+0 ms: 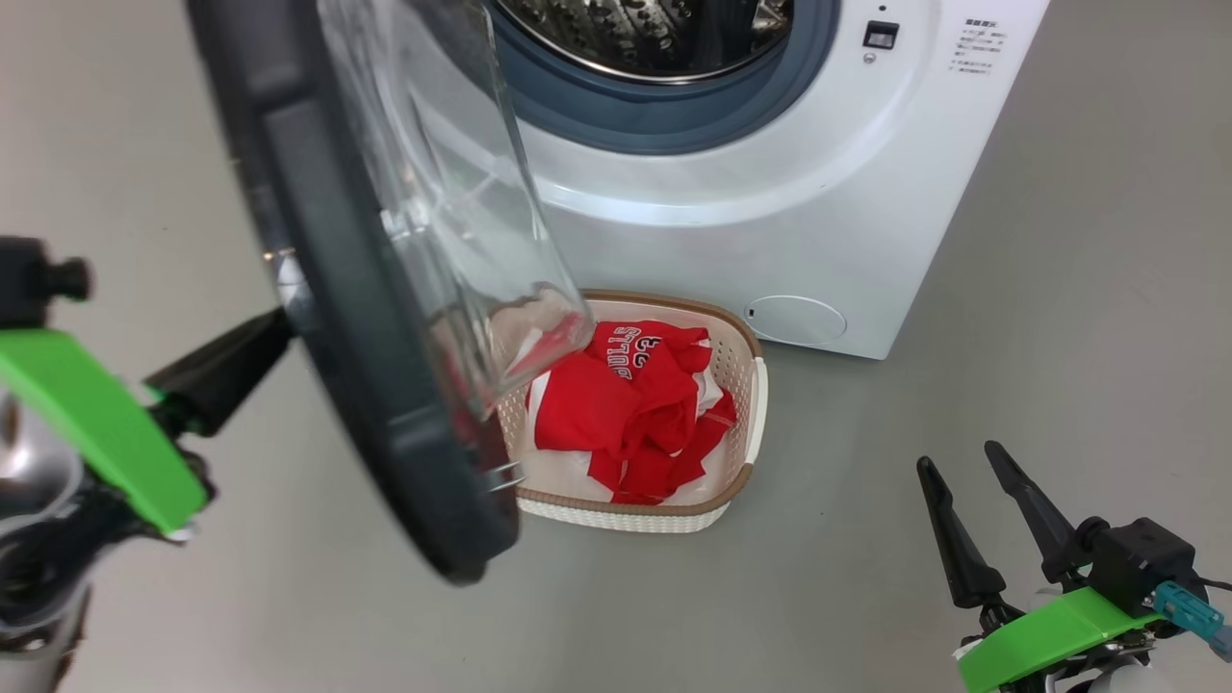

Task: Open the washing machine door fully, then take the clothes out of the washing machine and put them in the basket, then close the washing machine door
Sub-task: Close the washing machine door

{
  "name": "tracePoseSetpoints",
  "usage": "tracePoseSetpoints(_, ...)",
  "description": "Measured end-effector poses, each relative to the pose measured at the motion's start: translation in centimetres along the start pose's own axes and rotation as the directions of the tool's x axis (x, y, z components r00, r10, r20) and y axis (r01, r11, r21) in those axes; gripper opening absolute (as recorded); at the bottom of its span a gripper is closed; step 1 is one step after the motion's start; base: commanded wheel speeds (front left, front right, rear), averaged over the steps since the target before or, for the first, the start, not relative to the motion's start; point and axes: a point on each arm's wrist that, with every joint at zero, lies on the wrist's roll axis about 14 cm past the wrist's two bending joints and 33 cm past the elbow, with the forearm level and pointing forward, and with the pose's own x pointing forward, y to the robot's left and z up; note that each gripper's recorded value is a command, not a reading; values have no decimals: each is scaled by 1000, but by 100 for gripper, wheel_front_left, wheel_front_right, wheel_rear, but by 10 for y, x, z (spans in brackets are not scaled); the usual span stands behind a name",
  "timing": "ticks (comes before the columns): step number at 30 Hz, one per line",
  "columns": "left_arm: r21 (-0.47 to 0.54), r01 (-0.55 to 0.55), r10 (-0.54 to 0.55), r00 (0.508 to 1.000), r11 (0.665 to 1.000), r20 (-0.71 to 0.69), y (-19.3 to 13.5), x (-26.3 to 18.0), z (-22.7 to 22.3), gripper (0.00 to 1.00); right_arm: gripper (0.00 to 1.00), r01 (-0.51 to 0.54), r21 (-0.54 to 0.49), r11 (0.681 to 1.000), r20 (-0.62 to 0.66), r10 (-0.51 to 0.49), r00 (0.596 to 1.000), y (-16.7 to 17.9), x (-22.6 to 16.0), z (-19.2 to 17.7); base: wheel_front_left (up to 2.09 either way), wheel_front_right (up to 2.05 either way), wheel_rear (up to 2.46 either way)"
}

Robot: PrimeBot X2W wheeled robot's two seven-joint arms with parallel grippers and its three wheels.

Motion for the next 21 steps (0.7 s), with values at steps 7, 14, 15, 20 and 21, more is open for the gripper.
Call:
tracePoseSetpoints(7,14,83,-83,996,996,42,-27,21,1,0,100,13,3,1000,5,-13,1000,-3,-3,1,0,0,0)
tracePoseSetpoints(14,24,125,-126,989,992,77,-42,37,4,0,100,26,8,1000,3,-26,1000,-6,-5,0,0,0,0)
tracePoseSetpoints(15,21,120,-121,989,993,83,-40,38,3,0,100,27,9,1000,4,-27,1000,-6,-5,0,0,0,0)
tracePoseSetpoints(20,5,91,-91,989,996,116,-30,36,3,0,100,29,9,1000,12,-29,1000,-6,-6,3,0,0,0)
tracePoseSetpoints(21,-3,80,-79,989,997,125,-26,34,2,0,100,29,10,1000,14,-29,999,-5,-6,4,0,0,0)
